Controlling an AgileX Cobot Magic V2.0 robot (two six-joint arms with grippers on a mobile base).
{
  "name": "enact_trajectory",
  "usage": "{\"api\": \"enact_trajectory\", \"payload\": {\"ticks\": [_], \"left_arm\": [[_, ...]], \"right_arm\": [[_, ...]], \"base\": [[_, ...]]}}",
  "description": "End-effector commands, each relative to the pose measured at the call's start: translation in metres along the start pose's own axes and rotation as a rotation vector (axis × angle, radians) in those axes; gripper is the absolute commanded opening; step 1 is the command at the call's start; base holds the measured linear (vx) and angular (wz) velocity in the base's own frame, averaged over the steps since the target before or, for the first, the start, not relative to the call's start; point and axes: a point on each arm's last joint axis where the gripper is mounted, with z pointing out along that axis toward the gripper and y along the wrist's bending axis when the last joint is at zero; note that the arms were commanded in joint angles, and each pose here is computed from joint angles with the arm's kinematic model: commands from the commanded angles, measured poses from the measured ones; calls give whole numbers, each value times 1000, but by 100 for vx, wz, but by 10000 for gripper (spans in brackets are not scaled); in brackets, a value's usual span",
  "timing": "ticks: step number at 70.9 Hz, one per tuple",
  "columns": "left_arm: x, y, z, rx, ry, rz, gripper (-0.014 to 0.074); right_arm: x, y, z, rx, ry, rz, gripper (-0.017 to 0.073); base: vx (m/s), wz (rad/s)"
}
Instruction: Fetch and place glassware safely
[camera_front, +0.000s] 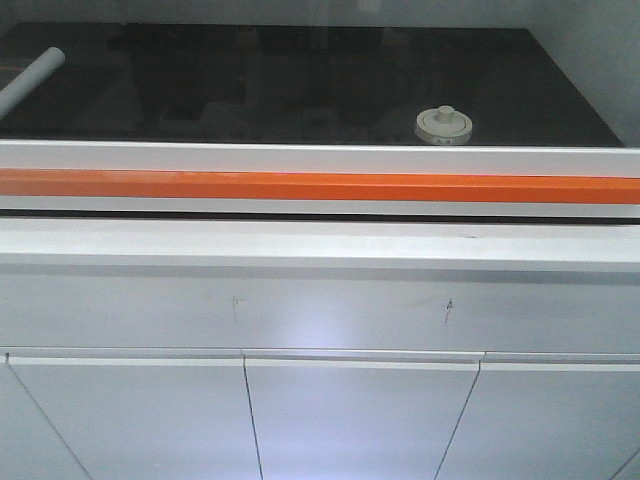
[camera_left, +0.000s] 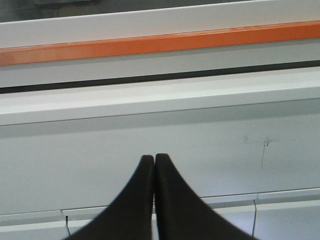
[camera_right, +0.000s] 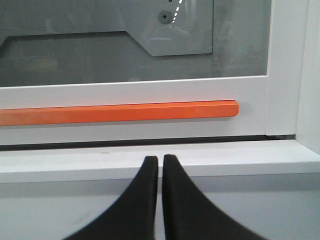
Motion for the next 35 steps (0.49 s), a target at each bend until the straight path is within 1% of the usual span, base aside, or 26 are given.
{"api": "enact_trajectory", "payload": {"ticks": [1,35], "left_arm": [[2,-1,1,9,-52,-12,-7],[2,-1,1,9,-56,-12,-7]], "right_arm": [[-2,0,-1,1,-73,-8,-3],[-2,0,-1,1,-74,-8,-3]], "base": [[0,0],[0,0]]}}
